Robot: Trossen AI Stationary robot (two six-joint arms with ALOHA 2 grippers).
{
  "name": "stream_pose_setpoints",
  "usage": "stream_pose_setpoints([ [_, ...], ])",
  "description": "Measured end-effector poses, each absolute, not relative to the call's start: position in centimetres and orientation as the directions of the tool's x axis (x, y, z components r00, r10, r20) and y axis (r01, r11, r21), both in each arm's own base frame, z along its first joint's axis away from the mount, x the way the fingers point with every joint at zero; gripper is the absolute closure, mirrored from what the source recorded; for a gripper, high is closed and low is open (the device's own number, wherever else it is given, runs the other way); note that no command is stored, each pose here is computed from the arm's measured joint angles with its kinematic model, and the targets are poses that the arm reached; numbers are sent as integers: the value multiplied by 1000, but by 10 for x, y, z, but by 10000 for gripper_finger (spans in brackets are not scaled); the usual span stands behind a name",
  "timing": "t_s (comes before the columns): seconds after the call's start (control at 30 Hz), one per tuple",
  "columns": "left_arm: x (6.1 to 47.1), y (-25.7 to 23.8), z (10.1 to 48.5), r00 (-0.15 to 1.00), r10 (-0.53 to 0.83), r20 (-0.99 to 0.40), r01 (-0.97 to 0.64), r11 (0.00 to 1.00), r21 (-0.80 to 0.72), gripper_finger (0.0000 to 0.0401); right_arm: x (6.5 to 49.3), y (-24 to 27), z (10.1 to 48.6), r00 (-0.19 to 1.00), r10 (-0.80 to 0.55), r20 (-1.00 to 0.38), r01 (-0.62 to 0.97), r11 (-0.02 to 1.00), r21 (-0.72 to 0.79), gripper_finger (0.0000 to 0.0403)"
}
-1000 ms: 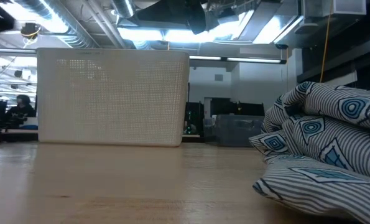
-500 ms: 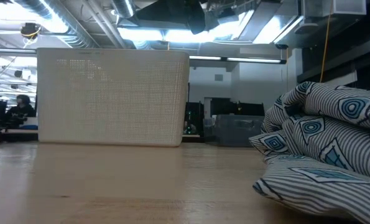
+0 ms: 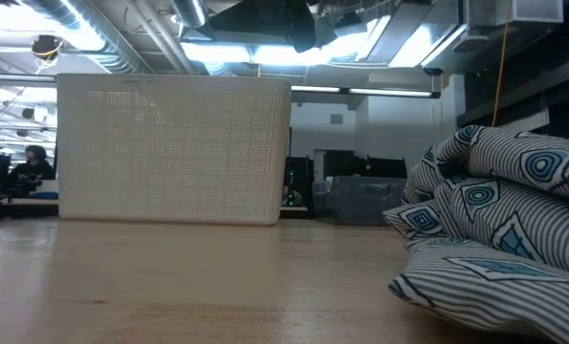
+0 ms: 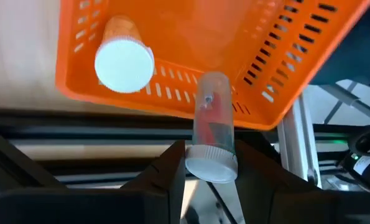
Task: Pick & place medical supplies in basket/bin
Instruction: Put the blue pill bottle into the orange bin
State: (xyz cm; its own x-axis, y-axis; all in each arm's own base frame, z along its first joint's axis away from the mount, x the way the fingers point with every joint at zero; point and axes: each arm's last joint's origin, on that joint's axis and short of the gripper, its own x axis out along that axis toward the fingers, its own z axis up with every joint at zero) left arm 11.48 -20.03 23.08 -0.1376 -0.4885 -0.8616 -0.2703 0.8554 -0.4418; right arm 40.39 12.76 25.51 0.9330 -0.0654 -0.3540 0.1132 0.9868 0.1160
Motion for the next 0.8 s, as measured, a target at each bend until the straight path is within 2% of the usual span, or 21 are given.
stream_pose_setpoints([
  [0.17, 121, -201, 224, -189, -491, -850, -304, 853, -425, 295, 404, 128, 255, 933, -65, -354, 113, 987, 116, 140],
  [0.8, 138, -184, 220, -181, -455, -872, -386, 848, -362, 294, 404, 128, 255, 933, -65, -354, 112, 987, 113, 140],
])
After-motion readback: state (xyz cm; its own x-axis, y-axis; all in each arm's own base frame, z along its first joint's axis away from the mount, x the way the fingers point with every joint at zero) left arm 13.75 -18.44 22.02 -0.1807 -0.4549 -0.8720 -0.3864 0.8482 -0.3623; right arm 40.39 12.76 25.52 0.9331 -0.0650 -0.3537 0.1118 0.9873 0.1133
